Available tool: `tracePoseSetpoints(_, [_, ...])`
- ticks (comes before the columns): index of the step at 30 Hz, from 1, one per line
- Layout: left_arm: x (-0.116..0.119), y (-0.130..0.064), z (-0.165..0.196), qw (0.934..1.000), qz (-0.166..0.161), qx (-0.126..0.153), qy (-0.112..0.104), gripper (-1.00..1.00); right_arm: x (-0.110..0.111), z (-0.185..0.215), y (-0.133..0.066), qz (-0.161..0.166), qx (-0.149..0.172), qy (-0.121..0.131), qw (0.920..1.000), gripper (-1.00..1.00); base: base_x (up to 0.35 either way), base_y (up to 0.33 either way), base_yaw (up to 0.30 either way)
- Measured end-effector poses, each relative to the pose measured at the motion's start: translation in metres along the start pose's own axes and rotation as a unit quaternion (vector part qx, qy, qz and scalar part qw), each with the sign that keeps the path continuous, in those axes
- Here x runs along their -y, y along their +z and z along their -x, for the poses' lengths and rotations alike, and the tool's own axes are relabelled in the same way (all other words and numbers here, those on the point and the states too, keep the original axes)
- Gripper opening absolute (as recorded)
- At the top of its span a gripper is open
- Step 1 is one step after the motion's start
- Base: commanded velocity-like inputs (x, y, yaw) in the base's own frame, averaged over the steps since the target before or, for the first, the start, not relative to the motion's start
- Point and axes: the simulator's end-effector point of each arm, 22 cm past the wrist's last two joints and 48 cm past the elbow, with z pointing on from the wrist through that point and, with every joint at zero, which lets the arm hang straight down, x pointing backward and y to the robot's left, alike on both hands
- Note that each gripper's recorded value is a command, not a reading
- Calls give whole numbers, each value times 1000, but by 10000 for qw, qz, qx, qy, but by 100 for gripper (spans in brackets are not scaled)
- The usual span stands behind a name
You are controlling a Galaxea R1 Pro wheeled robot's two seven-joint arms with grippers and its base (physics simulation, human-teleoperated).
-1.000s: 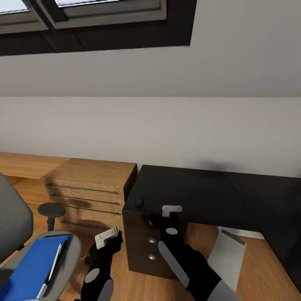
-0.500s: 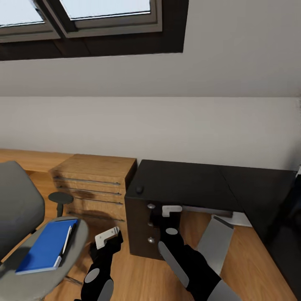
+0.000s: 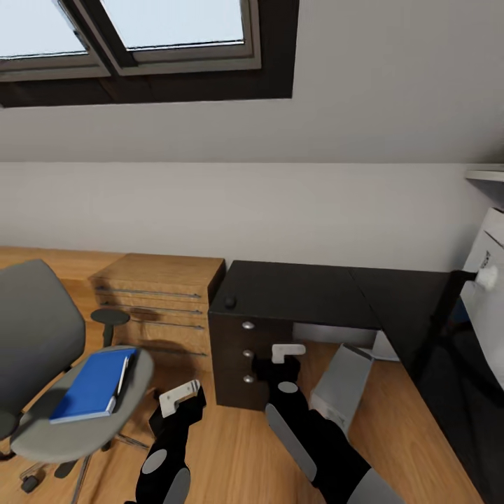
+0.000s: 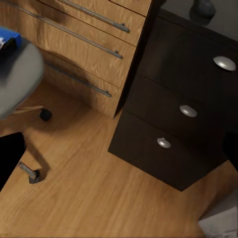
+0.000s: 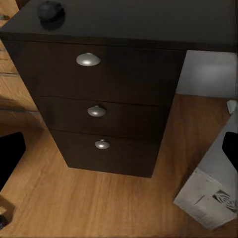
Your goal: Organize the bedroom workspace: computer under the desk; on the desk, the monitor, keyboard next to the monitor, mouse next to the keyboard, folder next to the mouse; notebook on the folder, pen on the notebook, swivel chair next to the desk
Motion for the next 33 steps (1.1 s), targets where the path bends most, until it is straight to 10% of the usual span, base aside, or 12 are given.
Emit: tracePoseSetpoints(33, [3, -3, 3, 10000, -18, 36, 6, 100, 4, 11, -2, -33, 214, 119, 9997, 100, -295, -152, -166])
